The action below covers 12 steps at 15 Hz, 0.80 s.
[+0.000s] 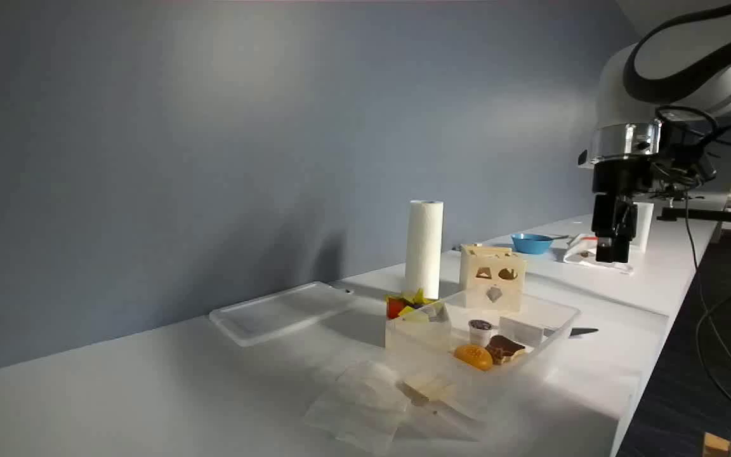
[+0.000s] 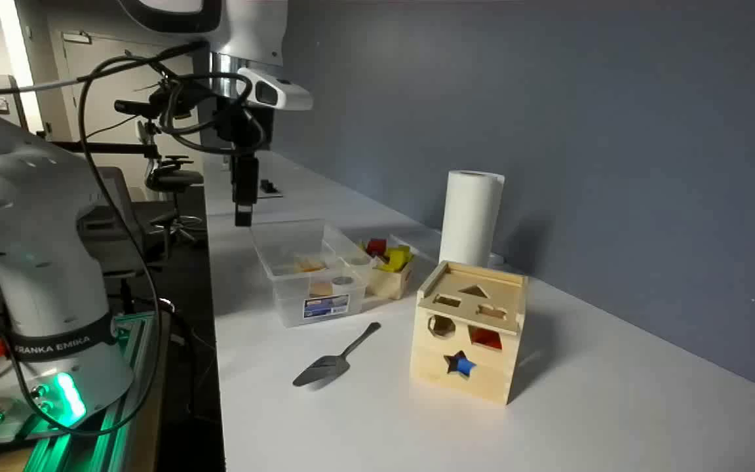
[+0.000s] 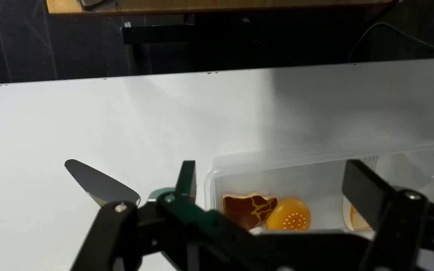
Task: Move the bowl to the left
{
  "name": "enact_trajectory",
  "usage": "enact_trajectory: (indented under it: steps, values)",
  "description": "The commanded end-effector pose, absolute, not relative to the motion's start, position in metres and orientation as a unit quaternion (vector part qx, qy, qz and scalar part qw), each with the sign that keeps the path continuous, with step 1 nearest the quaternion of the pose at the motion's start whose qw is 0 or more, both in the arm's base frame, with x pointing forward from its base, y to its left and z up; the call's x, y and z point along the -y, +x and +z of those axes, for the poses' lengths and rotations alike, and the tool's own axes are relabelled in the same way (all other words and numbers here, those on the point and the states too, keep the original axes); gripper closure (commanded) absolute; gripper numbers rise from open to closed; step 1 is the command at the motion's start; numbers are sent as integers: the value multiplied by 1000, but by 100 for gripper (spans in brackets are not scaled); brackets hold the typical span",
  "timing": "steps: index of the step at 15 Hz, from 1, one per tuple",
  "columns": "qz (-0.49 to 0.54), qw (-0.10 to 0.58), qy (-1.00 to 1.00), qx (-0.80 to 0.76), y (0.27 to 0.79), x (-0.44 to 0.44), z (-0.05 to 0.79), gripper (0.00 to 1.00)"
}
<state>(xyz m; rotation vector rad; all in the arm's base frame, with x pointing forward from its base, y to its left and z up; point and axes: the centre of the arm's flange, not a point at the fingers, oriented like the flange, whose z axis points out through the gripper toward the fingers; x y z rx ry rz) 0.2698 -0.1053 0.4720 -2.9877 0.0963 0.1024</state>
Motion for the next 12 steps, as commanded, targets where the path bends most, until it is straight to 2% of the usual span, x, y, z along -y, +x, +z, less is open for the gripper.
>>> enact_trajectory:
  steps: [1,7,12]
  values:
    - [34,75,-996,-32,270,105,472,0]
    - [34,75,-996,-32,270,105,472,0]
    - [-19,62,-998,-22,307,114,452,0]
